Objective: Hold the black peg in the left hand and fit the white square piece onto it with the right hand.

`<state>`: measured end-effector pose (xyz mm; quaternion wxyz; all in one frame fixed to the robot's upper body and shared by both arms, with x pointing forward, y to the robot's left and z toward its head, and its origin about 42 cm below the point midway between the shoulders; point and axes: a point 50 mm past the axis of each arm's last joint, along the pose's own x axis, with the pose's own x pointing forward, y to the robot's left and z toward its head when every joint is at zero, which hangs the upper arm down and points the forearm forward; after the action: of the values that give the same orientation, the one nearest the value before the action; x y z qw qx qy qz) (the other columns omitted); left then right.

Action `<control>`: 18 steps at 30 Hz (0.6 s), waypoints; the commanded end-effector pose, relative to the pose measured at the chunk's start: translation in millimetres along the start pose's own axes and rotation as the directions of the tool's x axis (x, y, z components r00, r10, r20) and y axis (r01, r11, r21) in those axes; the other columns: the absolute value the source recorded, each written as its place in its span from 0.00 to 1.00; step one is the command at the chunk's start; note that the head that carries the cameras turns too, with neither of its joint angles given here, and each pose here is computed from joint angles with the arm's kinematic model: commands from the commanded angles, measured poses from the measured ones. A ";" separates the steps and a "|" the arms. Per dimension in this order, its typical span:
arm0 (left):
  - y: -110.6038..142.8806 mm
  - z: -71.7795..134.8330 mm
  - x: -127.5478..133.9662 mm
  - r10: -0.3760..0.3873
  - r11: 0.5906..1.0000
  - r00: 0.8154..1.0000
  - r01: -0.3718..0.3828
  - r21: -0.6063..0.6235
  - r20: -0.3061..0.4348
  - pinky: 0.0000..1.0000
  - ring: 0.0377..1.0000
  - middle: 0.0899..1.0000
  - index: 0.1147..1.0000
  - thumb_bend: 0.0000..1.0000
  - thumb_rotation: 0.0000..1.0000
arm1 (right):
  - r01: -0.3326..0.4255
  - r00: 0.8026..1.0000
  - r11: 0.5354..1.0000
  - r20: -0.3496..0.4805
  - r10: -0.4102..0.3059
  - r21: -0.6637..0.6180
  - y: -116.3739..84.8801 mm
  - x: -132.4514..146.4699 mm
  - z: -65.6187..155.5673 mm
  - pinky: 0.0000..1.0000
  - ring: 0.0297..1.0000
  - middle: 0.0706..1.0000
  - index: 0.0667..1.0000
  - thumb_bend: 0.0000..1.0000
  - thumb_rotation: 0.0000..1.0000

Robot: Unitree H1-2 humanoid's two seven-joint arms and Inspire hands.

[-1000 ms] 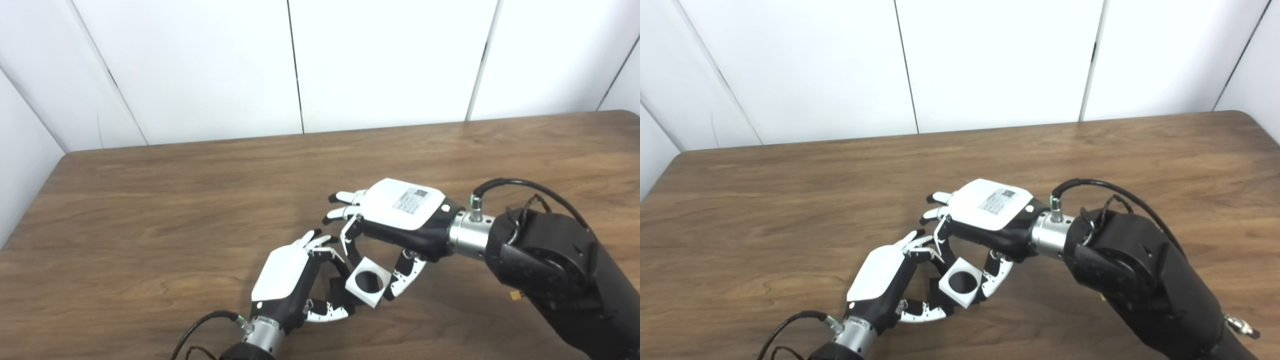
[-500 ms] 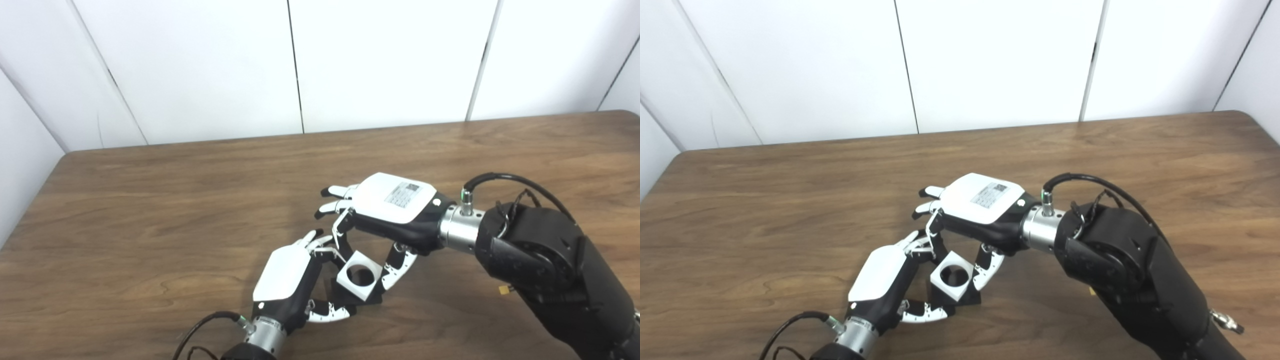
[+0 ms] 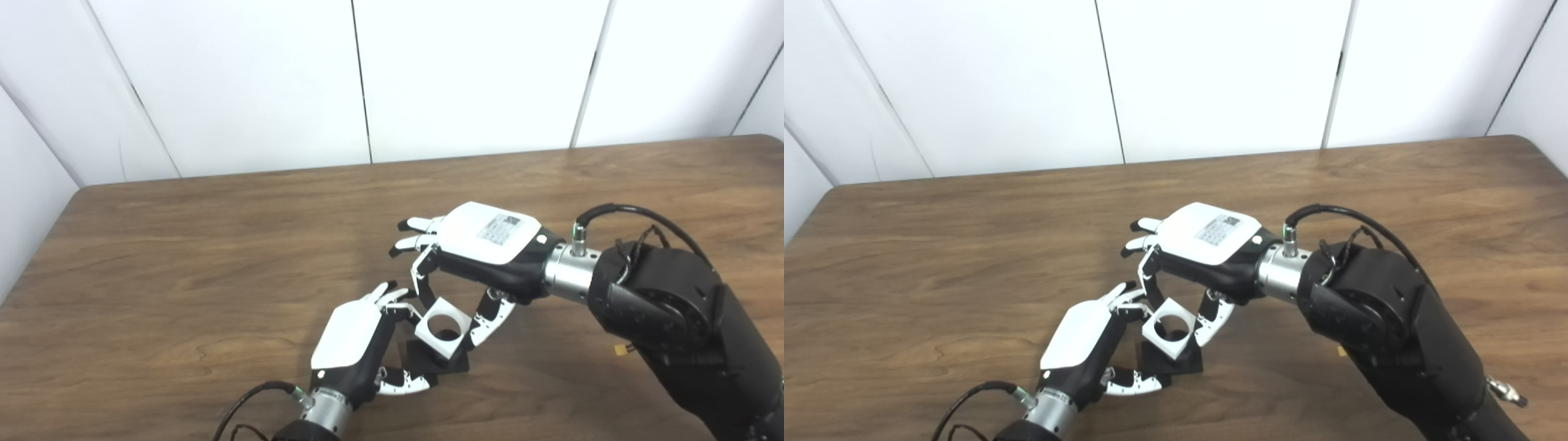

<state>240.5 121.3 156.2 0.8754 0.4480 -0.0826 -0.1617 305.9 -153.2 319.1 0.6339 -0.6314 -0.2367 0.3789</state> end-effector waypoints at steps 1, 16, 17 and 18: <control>6.1 5.3 4.1 0.035 0.999 0.999 -0.035 0.002 0.033 0.91 0.95 0.85 0.41 0.51 0.07 | 0.049 0.999 0.997 0.016 -0.048 -0.055 -16.1 -2.2 -2.0 0.90 0.98 0.89 0.45 0.53 0.15; 7.9 3.1 8.0 0.043 0.999 0.998 -0.043 0.004 0.039 0.92 0.95 0.85 0.41 0.51 0.07 | -0.002 1.000 0.998 0.009 0.003 -0.057 -2.3 -0.2 -4.1 0.92 0.98 0.89 0.45 0.53 0.14; 8.2 3.1 8.1 0.044 0.999 0.998 -0.044 0.004 0.039 0.92 0.95 0.85 0.42 0.51 0.07 | -0.003 1.000 0.998 0.009 0.004 -0.059 -1.7 0.4 -4.1 0.92 0.98 0.89 0.45 0.53 0.14; 8.5 3.1 8.2 0.045 0.999 0.998 -0.045 0.004 0.039 0.92 0.95 0.85 0.42 0.51 0.07 | -0.005 1.000 0.998 0.009 0.005 -0.059 -1.1 0.8 -4.2 0.92 0.98 0.89 0.45 0.53 0.14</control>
<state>243.0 122.0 155.6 0.8768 0.4448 -0.0834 -0.1622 308.5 -156.5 308.2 0.6195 -0.6418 -0.2207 0.3945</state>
